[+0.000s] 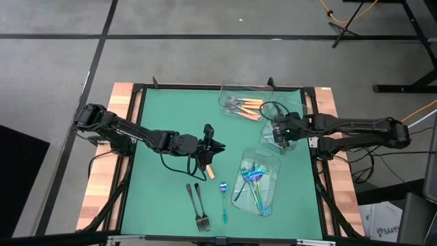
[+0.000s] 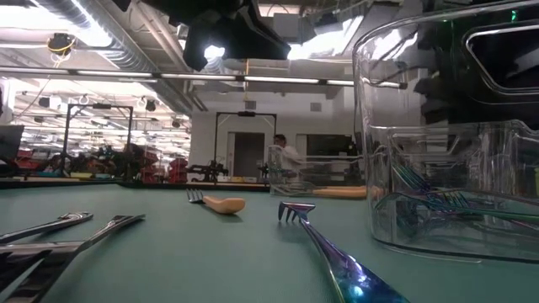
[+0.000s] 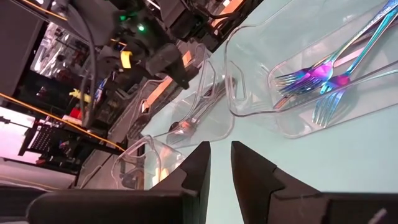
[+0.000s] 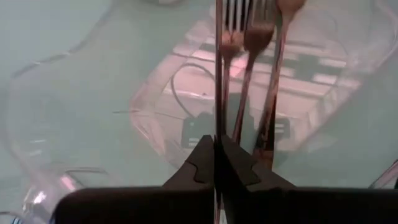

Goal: Sort silverware by color (type)
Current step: Put the black fork into the center transparent bin

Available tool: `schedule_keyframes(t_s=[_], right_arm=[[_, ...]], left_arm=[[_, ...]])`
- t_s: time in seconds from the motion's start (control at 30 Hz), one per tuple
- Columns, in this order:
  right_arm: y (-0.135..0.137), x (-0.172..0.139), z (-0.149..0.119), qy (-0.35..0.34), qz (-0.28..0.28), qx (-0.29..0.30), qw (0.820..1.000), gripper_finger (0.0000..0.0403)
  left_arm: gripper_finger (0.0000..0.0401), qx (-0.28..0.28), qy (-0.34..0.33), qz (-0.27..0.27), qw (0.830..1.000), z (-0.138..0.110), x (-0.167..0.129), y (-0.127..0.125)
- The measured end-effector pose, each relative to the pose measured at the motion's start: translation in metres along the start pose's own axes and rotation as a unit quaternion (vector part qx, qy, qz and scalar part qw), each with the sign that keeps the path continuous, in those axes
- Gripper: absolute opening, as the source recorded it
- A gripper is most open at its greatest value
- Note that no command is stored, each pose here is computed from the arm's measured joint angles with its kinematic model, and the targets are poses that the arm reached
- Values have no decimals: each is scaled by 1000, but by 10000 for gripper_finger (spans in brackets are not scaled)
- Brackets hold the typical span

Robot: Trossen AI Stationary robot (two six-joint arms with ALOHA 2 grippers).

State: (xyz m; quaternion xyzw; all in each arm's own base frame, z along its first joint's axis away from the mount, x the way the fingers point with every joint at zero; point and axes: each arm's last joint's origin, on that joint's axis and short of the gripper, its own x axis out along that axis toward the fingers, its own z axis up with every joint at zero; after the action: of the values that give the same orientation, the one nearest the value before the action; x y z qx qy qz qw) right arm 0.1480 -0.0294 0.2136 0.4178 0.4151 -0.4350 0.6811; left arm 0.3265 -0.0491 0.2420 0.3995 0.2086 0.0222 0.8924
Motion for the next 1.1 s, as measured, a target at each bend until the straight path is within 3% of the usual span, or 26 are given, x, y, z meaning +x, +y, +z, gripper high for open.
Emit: schedule_keyframes(t_s=[0.6,1.1], right_arm=[[-7,10,-6,24,-37,69,997,0],[0,31,-9,68,-96,65,991,0]], left_arm=[[57,0,0,0,1000,0,0,0],[57,0,0,0,1000,0,0,0]])
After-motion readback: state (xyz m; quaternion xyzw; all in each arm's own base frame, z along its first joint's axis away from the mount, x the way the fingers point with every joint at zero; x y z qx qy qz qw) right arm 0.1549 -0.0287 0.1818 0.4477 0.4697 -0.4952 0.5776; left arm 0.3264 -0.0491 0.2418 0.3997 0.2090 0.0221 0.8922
